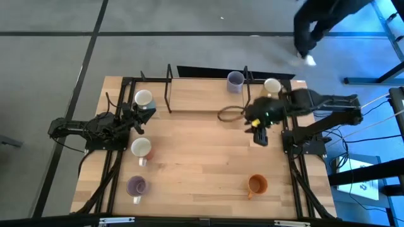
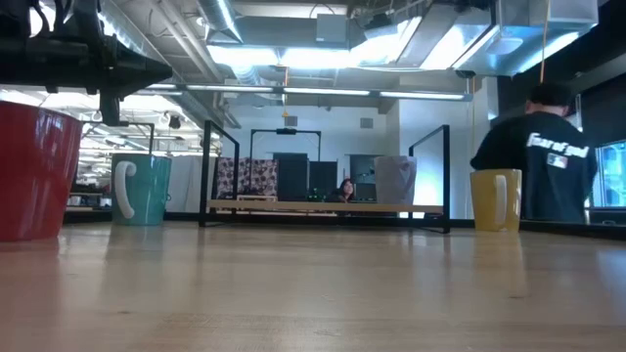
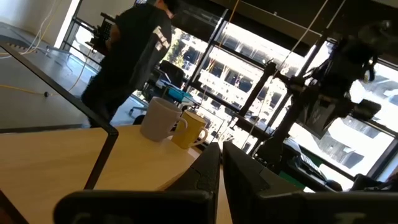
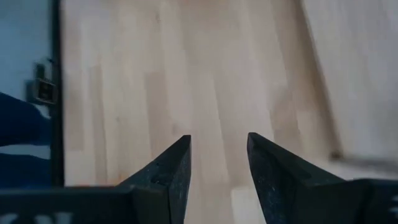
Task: Place coffee mugs
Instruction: Put the light orange mug on the shelf aligned with the blue mug
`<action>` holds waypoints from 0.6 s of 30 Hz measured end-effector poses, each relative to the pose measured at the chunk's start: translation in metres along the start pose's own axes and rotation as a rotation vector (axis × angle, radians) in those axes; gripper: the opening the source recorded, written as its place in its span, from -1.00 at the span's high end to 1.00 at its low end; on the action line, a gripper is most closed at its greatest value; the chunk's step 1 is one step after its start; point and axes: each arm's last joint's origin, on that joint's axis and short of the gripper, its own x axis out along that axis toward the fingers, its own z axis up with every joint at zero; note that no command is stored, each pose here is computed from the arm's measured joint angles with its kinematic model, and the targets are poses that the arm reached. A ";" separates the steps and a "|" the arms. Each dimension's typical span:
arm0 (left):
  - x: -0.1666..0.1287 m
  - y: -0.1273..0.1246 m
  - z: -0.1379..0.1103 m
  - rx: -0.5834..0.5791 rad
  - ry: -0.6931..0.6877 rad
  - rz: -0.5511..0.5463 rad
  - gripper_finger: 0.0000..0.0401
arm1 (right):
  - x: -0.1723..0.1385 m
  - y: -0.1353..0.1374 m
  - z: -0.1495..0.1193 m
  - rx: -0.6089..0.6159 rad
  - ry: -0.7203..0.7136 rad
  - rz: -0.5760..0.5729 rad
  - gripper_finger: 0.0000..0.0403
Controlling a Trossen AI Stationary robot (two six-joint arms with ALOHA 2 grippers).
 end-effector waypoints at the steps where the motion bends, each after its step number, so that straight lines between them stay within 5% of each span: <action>1: 0.000 0.000 0.000 0.000 0.000 0.000 0.93 | 0.004 0.003 -0.008 0.021 0.023 0.002 0.28; 18: 0.000 0.001 0.000 -0.001 -0.013 0.030 0.93 | 0.068 0.070 -0.111 0.150 0.328 0.040 0.28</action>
